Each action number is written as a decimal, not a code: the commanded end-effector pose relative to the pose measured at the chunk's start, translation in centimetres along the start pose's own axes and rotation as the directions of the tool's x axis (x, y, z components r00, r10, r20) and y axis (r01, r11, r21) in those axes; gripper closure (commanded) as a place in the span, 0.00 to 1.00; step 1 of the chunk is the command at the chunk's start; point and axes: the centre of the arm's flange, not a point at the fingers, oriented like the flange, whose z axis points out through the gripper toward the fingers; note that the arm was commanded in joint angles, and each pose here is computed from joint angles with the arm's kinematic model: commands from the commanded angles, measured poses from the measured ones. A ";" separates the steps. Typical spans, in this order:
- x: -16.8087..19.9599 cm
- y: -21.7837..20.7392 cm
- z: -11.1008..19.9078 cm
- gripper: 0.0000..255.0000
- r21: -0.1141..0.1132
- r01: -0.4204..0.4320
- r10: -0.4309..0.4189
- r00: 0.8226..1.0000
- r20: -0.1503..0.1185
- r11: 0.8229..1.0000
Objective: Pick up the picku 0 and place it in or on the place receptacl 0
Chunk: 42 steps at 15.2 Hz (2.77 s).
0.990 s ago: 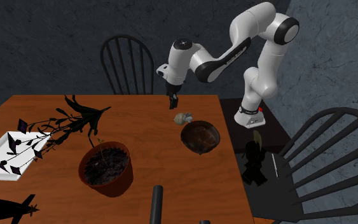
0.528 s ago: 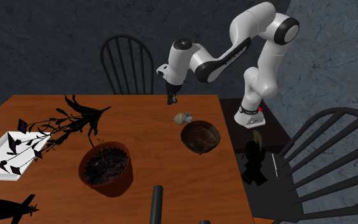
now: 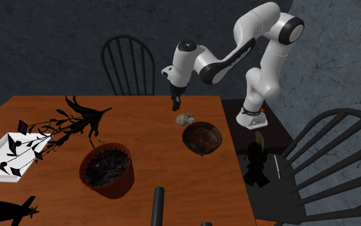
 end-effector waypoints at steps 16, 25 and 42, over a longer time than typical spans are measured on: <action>-5.0 -4.0 4.8 0.00 0.039 -0.646 0.644 0.763 0.058 0.762; -5.1 -4.0 4.7 1.00 0.039 -0.646 0.644 0.763 0.058 0.762; -4.0 -3.0 -1.4 1.00 0.039 -0.646 0.644 0.763 0.058 0.762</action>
